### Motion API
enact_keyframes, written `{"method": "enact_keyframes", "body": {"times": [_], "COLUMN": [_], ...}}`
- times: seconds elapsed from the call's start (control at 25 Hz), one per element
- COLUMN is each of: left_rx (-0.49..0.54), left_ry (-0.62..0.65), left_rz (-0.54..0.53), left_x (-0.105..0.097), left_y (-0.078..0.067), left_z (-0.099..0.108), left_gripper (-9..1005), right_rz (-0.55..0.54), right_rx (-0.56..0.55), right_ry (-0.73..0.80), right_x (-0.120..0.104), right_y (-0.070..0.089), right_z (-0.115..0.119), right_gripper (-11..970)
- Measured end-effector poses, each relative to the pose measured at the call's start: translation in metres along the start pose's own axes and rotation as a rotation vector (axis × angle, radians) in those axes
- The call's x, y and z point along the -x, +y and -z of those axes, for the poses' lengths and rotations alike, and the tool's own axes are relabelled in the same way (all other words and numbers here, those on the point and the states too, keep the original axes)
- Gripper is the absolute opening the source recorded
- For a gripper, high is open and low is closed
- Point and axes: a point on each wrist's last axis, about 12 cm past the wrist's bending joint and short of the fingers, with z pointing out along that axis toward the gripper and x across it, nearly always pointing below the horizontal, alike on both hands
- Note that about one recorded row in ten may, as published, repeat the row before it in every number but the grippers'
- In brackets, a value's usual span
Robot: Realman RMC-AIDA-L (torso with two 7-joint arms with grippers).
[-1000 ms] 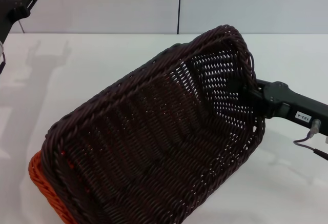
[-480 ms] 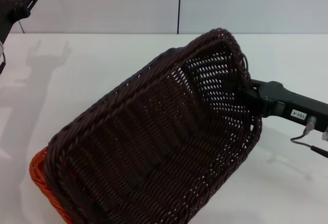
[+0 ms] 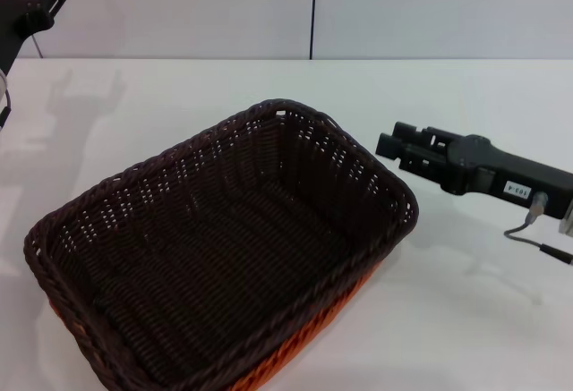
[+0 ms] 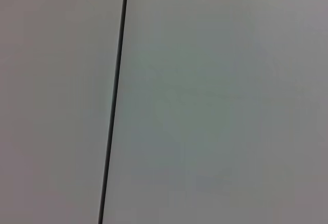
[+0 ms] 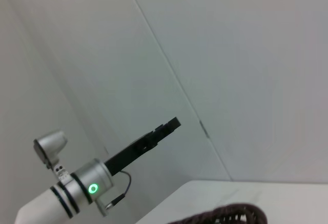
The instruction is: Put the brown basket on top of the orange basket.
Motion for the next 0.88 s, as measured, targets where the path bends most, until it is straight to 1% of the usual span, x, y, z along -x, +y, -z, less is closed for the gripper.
{"method": "enact_keyframes", "body": {"times": [0.12, 0.2, 0.36, 0.4, 0.44, 0.56, 0.6, 0.64, 0.68, 0.76, 0.8, 0.84, 0.88], "left_rx": [0.0, 0.002, 0.014, 0.017, 0.017, 0.011, 0.007, 0.006, 0.004, 0.002, 0.003, 0.005, 0.003], "left_ry": [0.0, -0.001, -0.006, -0.008, -0.01, -0.026, -0.043, -0.049, -0.058, -0.076, -0.08, -0.083, -0.086], "left_rz": [0.0, 0.001, 0.01, 0.014, 0.018, 0.028, 0.038, 0.042, 0.047, 0.061, 0.068, 0.073, 0.075], "left_x": [0.0, 0.0, 0.0, -0.001, -0.002, -0.005, -0.009, -0.009, -0.01, -0.013, -0.015, -0.018, -0.019], "left_y": [0.0, 0.0, 0.002, 0.003, 0.003, 0.004, 0.005, 0.005, 0.006, 0.007, 0.009, 0.01, 0.01], "left_z": [0.0, 0.0, 0.001, 0.003, 0.005, 0.012, 0.019, 0.021, 0.023, 0.031, 0.035, 0.04, 0.043], "left_gripper": [829, 829, 829, 829, 829, 829, 829, 829, 829, 829, 829, 829, 829], "right_rz": [0.022, 0.057, 0.166, 0.235, 0.235, 0.345, 0.407, 0.407, 0.44, 0.514, 0.563, 0.563, 0.578], "right_rx": [-0.013, -0.031, -0.103, -0.163, -0.163, -0.264, -0.341, -0.341, -0.39, -0.515, -0.657, -0.657, -0.725], "right_ry": [-0.016, -0.044, -0.15, -0.216, -0.216, -0.322, -0.387, -0.387, -0.422, -0.497, -0.559, -0.559, -0.585], "right_x": [0.004, 0.006, 0.014, 0.017, 0.017, 0.018, 0.019, 0.019, 0.02, 0.023, 0.023, 0.023, 0.023], "right_y": [-0.002, -0.004, -0.01, -0.014, -0.014, -0.022, -0.027, -0.027, -0.03, -0.037, -0.044, -0.044, -0.047], "right_z": [0.001, 0.004, 0.015, 0.024, 0.024, 0.034, 0.038, 0.038, 0.041, 0.047, 0.053, 0.053, 0.056], "right_gripper": [443, 464, 495, 495, 495, 494, 494, 494, 494, 494, 494, 494, 494]}}
